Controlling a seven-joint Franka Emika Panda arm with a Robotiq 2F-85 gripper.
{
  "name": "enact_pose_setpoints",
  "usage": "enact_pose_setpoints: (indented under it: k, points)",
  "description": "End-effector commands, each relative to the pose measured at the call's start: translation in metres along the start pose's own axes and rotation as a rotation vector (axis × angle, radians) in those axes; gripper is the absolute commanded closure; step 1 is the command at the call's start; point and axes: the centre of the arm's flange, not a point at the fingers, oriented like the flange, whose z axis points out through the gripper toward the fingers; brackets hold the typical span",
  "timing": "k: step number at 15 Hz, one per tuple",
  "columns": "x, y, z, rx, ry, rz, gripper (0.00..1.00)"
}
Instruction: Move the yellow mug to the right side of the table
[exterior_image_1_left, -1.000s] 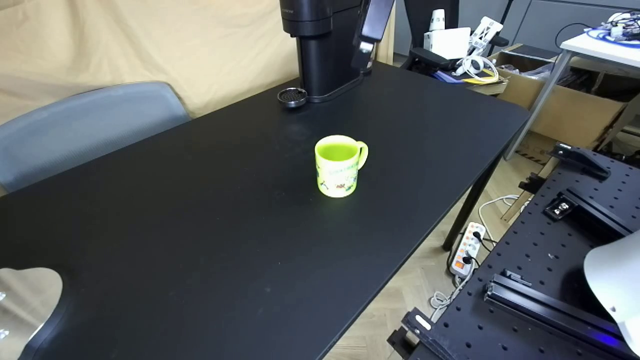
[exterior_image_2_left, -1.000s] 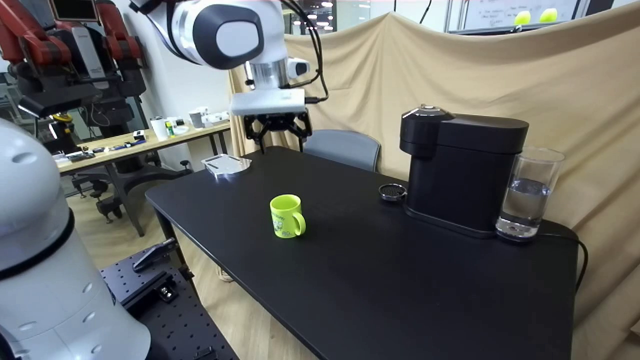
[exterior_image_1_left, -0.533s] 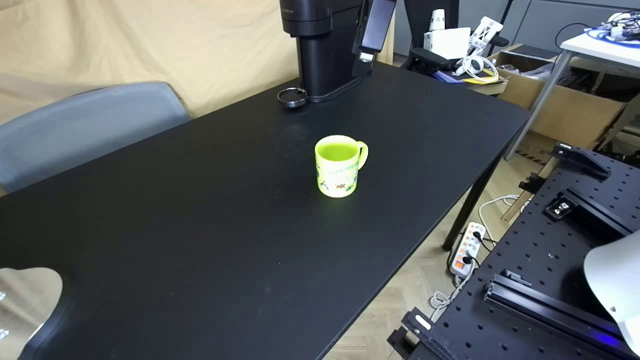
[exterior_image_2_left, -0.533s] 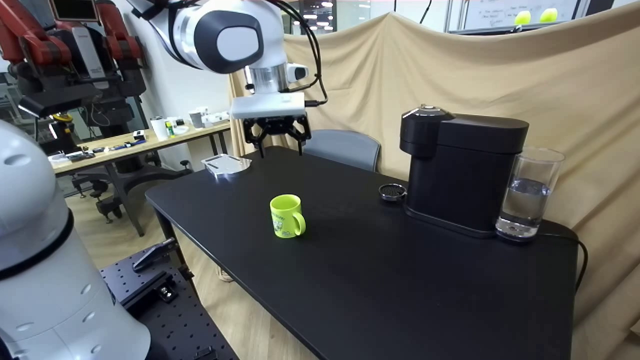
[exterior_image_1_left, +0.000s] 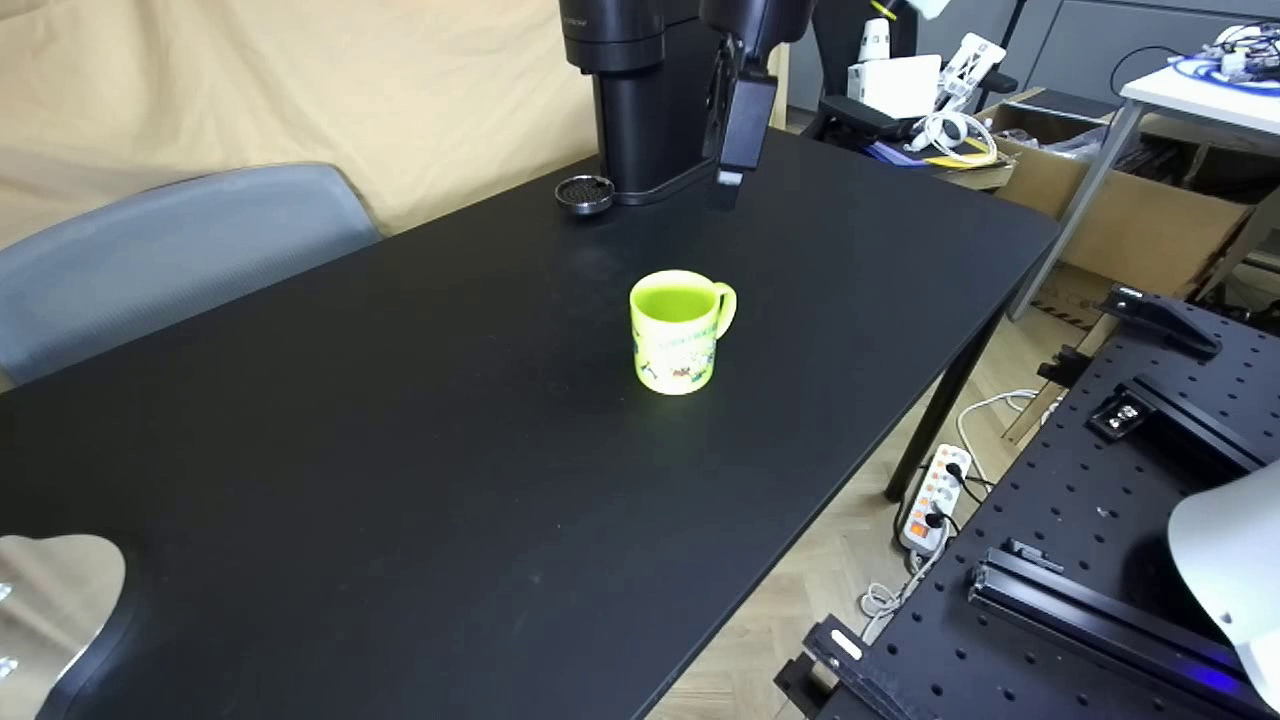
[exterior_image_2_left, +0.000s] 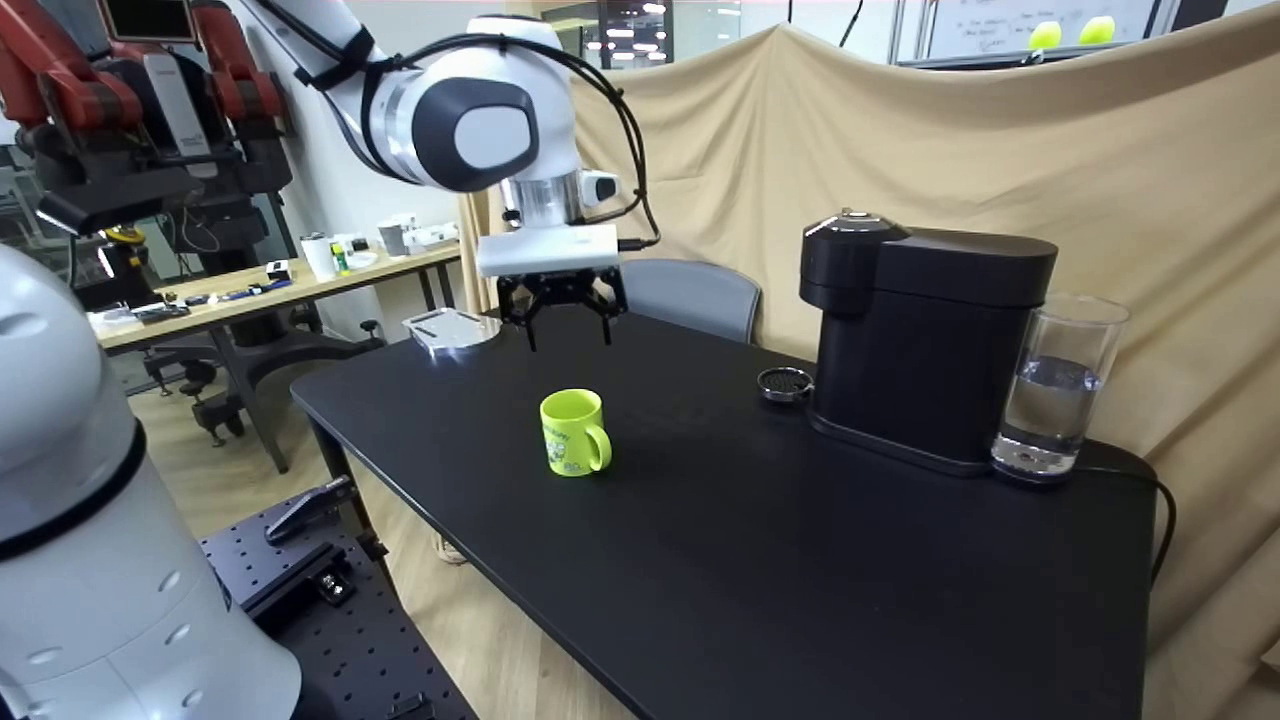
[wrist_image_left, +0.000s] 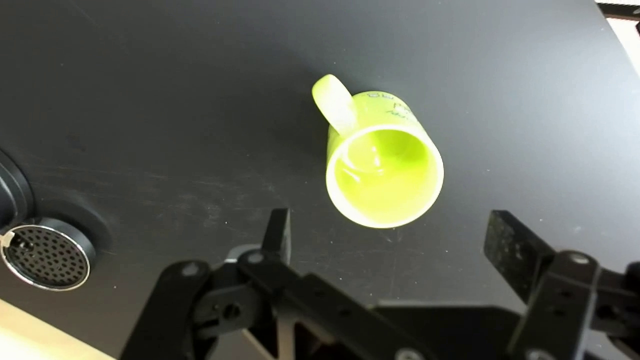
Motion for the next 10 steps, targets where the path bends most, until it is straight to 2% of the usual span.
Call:
enact_pose_setpoints:
  k: [1, 5, 10]
  points:
    - [0.01, 0.028, 0.041, -0.03, -0.018, 0.053, 0.0]
    - [0.021, 0.041, 0.077, -0.033, -0.051, 0.08, 0.0]
    - [0.048, 0.031, 0.104, 0.009, -0.071, 0.052, 0.0]
